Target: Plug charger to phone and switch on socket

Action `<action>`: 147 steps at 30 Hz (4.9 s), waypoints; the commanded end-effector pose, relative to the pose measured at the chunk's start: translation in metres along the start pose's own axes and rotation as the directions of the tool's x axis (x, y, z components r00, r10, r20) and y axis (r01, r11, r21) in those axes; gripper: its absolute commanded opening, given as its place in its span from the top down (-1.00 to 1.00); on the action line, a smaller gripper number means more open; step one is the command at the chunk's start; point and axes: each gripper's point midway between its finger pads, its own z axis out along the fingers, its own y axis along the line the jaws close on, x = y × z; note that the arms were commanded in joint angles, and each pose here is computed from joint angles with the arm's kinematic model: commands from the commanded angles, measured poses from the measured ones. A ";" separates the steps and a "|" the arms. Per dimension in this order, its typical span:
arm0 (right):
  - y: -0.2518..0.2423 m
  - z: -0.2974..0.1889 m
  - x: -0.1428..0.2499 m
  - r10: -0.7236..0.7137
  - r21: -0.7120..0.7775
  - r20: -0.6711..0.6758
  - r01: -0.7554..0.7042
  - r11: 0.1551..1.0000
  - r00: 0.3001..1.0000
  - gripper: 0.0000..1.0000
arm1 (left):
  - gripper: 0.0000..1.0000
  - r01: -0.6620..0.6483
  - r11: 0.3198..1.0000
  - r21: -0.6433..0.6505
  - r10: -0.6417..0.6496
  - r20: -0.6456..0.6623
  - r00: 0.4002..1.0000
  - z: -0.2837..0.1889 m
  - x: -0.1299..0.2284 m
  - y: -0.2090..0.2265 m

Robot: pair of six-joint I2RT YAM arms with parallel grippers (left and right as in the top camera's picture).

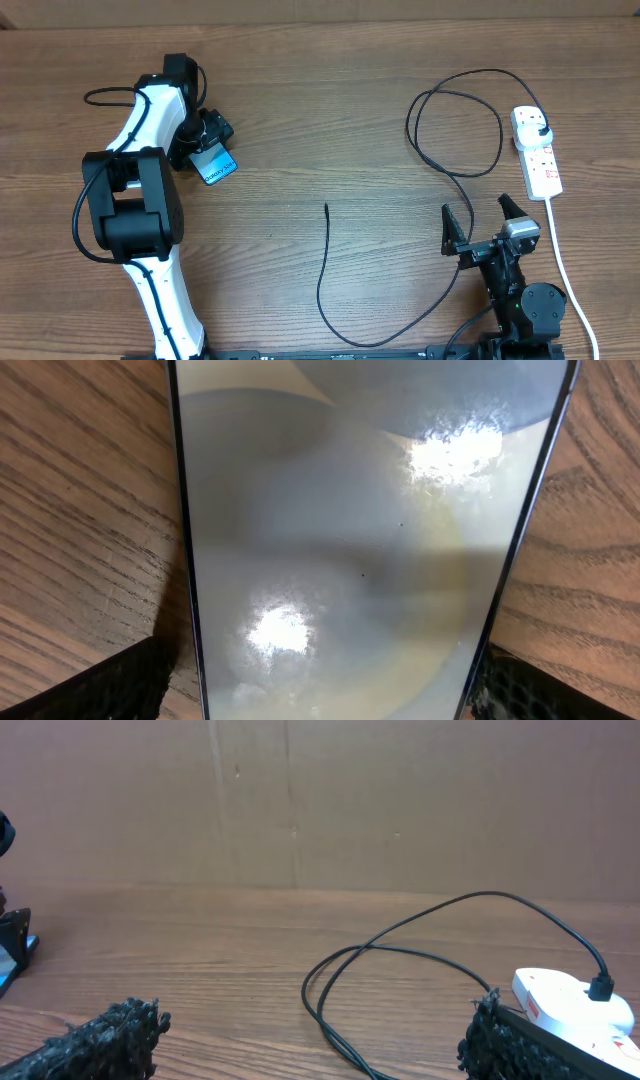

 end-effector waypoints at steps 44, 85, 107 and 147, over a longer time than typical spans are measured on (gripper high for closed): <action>-0.002 0.000 0.002 0.005 0.010 0.004 -0.005 1.000 1.000 -1.00 | -0.73 -0.011 0.999 -0.048 0.006 -0.107 0.994 0.043 0.027 0.008; -0.002 0.000 0.002 0.005 0.010 0.004 -0.005 1.000 1.000 -1.00 | -0.54 -0.011 0.999 -0.048 0.006 -0.107 0.994 0.043 0.027 0.008; -0.002 0.000 0.002 0.005 0.010 0.004 -0.005 1.000 1.000 -1.00 | -0.46 -0.011 0.999 -0.048 0.006 -0.107 0.994 0.043 0.027 0.008; -0.002 0.000 0.002 0.005 0.010 0.004 -0.005 1.000 1.000 -1.00 | 0.91 -0.015 0.999 -0.046 0.010 -0.104 0.995 0.043 0.026 0.008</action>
